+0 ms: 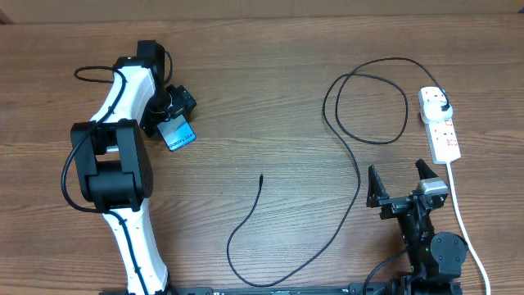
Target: Plug charger to phone and switch on socket
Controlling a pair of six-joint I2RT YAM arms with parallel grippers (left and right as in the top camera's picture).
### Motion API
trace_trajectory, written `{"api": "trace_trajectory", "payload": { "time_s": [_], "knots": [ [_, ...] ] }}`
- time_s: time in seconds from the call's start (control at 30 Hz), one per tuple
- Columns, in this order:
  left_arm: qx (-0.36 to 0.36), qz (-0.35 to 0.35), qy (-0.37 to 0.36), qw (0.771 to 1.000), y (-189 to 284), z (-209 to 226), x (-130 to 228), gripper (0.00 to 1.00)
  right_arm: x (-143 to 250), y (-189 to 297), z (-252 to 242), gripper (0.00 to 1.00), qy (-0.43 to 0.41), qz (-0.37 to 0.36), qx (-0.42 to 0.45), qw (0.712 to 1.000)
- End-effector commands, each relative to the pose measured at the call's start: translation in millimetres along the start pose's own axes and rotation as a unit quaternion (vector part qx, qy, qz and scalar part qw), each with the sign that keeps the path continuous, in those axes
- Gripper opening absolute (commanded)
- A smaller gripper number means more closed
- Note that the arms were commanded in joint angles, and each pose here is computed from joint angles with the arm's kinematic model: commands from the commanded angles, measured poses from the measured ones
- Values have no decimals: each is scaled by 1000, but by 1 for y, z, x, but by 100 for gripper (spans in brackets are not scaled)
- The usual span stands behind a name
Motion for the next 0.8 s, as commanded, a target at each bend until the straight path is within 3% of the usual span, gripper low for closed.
{"api": "trace_trajectory", "payload": {
  "time_s": [0.0,0.77],
  "knots": [
    [-63,56,-1,996,-48,24,16,100,2,0,0,100,-2,-2,2,1000],
    [-85,40,12,995,-47,29,14,100,2,0,0,100,-2,-2,2,1000]
  ]
}}
Point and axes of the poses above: each gripper's point midway between its finger pads, its own y axis back along the fingers, its own z axis along the line the jaws close on, x = y × z, the point moved 6 cm from there along y, back along the fingers, and after that the axes turned 14 degrees about y, right-handed, at the moved point
